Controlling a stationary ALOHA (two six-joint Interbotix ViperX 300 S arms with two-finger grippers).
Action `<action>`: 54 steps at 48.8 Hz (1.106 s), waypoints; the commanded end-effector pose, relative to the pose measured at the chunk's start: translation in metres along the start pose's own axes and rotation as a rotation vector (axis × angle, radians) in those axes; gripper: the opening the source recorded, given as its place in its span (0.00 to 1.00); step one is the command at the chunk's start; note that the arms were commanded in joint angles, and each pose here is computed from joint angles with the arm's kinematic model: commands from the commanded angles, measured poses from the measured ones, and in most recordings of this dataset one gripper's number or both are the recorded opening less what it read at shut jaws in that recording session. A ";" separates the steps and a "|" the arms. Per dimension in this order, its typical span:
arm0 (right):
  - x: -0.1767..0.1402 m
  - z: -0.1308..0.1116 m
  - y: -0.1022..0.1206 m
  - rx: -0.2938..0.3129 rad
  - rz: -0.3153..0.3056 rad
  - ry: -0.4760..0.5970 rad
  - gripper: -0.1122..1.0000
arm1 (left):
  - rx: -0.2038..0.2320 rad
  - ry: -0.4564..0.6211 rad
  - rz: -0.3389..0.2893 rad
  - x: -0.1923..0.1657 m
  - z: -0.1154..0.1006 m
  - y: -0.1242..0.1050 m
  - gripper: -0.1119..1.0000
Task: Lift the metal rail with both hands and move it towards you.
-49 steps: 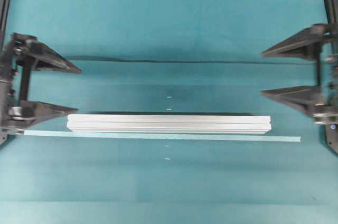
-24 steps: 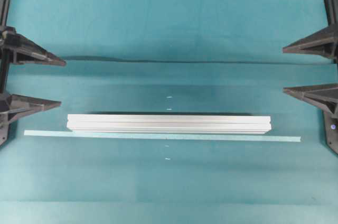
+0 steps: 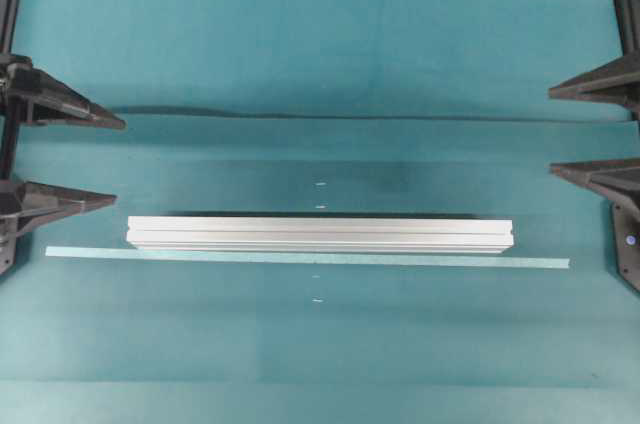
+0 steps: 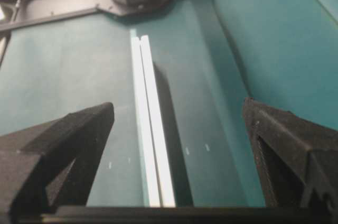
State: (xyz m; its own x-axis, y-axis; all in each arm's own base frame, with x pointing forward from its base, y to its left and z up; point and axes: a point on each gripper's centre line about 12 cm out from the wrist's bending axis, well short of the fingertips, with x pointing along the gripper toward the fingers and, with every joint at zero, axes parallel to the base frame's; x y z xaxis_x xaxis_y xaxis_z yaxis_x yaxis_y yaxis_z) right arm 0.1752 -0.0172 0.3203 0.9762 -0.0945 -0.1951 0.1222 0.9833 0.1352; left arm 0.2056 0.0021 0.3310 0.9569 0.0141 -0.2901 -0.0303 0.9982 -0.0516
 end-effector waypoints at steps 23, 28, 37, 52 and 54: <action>-0.012 0.001 -0.002 0.007 0.003 -0.105 0.96 | 0.011 -0.029 -0.002 -0.004 0.007 0.000 0.92; -0.012 -0.002 -0.003 0.013 -0.002 -0.095 0.96 | 0.011 -0.034 -0.002 -0.005 0.007 0.000 0.93; -0.011 -0.004 -0.006 0.017 -0.017 -0.092 0.96 | 0.000 -0.046 -0.004 -0.008 0.008 -0.001 0.93; -0.014 -0.011 -0.006 0.034 -0.017 -0.077 0.96 | -0.018 -0.073 -0.019 -0.012 0.009 -0.003 0.93; -0.014 -0.012 -0.007 0.035 -0.017 -0.076 0.96 | -0.018 -0.071 -0.019 -0.013 0.007 -0.003 0.93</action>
State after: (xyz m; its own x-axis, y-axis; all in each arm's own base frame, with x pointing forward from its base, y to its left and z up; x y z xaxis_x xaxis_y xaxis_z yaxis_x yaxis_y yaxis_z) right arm 0.1591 -0.0201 0.3087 0.9838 -0.1221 -0.1314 0.1427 0.9766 0.1606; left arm 0.1958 -0.0001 0.3377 0.9712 0.0033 -0.2384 -0.0211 0.9972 -0.0722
